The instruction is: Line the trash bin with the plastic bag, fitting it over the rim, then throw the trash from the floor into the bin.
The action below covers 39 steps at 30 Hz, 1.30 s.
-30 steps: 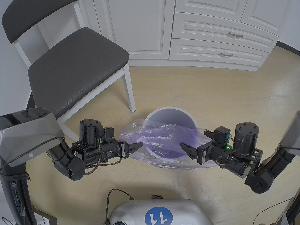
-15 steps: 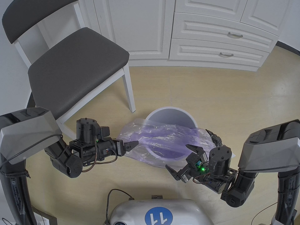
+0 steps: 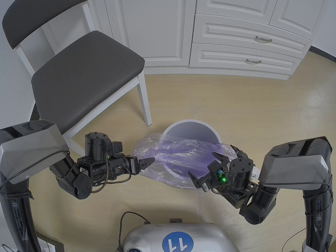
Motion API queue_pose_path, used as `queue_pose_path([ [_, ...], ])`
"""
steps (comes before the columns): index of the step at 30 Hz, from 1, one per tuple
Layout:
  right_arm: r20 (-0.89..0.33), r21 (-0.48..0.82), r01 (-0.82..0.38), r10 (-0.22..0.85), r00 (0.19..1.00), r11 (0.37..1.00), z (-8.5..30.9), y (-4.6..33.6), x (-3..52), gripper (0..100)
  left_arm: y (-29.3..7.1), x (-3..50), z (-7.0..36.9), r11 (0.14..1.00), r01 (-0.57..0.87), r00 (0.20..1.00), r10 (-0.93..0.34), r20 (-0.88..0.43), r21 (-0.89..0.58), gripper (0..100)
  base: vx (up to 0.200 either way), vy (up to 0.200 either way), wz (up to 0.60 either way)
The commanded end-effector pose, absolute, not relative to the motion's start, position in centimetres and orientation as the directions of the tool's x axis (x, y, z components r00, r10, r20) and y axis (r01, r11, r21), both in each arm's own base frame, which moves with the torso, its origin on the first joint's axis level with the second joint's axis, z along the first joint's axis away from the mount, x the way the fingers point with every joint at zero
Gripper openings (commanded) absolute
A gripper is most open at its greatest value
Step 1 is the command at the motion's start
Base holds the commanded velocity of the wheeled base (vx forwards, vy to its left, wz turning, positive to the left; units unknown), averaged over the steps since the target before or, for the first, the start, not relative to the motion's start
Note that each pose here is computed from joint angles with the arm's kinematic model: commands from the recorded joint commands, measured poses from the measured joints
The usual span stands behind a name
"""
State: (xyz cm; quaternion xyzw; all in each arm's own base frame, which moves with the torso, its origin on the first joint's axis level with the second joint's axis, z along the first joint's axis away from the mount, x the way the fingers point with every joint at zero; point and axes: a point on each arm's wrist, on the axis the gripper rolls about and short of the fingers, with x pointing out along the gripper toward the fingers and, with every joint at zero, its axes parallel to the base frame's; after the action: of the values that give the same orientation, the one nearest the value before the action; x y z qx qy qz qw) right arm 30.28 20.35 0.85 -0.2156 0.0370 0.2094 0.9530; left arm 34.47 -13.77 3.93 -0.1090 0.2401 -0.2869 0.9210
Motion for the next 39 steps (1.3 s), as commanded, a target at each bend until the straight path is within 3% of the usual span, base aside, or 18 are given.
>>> queue_pose_path([
  [1,-0.124,-0.387,-0.382,0.363,0.924,0.84,0.5,20.3,31.8,100,-13.8,34.4,4.0,0.811,0.479,0.719,-0.583,-0.379,-0.337,100,0.0,0.0,0.0],
  [28,-0.099,-0.358,-0.351,0.339,0.936,0.865,-0.6,20.4,33.7,100,-13.8,34.5,3.9,0.836,0.467,0.751,-0.547,-0.369,-0.289,100,0.0,0.0,0.0],
  [29,-0.096,-0.354,-0.35,0.339,0.936,0.867,-0.5,20.3,33.8,0,-13.8,34.5,3.9,0.836,0.467,0.751,-0.547,-0.369,-0.289,100,0.0,0.0,0.0],
  [39,0.015,-0.253,-0.319,0.334,0.942,0.913,4.4,19.6,33.5,0,-13.8,34.5,4.2,0.835,0.468,0.754,-0.548,-0.363,-0.289,100,0.0,0.0,0.0],
])
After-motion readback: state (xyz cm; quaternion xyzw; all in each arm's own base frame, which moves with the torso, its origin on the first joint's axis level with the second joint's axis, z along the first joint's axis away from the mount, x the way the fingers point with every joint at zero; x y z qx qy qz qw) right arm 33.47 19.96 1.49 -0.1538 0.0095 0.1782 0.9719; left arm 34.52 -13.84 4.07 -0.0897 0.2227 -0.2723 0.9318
